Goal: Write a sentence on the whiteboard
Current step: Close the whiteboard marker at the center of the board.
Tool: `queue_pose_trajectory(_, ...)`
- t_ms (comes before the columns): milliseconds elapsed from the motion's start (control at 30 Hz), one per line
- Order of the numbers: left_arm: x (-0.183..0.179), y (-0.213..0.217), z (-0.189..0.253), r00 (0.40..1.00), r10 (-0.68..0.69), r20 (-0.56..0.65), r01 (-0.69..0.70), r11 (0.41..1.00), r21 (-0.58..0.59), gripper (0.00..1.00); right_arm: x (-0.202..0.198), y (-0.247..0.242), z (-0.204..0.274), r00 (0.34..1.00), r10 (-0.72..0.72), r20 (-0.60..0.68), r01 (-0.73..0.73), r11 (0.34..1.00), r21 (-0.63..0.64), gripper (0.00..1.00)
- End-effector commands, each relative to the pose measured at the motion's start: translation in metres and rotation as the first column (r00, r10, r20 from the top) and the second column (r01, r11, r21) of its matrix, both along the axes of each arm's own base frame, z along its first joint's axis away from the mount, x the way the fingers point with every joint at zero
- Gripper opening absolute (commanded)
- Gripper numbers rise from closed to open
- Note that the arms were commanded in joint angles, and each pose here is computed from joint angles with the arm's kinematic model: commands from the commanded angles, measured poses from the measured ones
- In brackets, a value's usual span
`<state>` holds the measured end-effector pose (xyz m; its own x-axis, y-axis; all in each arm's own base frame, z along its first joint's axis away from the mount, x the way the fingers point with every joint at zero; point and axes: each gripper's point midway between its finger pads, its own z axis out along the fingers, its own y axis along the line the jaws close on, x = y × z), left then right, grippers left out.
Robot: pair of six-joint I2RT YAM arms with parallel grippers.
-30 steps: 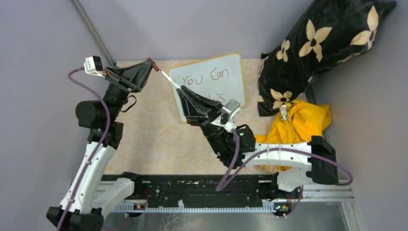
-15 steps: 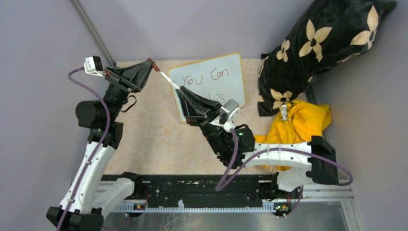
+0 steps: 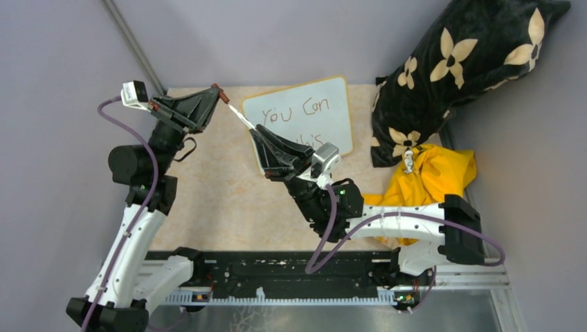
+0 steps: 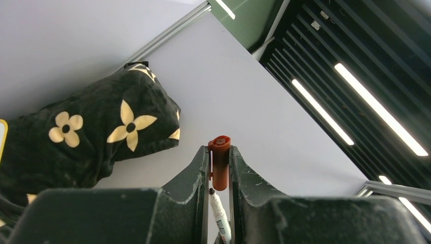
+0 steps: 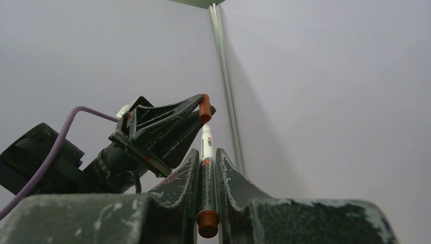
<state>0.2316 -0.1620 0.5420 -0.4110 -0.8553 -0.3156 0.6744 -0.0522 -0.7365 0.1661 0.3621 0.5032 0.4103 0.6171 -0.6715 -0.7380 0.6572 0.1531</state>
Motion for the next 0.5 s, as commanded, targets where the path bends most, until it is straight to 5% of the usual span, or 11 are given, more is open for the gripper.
queue_pose_trajectory(0, -0.0147, 0.0, 0.0119, 0.999, -0.015, 0.051, 0.016, 1.0, -0.008, 0.0, 0.0005, -0.0133, 0.0297, 1.0, 0.001, 0.022, -0.003, 0.996, 0.091, 0.0)
queue_pose_trajectory(467, -0.0129, 0.0002, 0.0086, 0.999, -0.007, 0.046, 0.007, 1.0, -0.005, 0.0, 0.0001, -0.0161, 0.0332, 1.0, -0.001, 0.028, -0.002, 0.995, 0.1, 0.0)
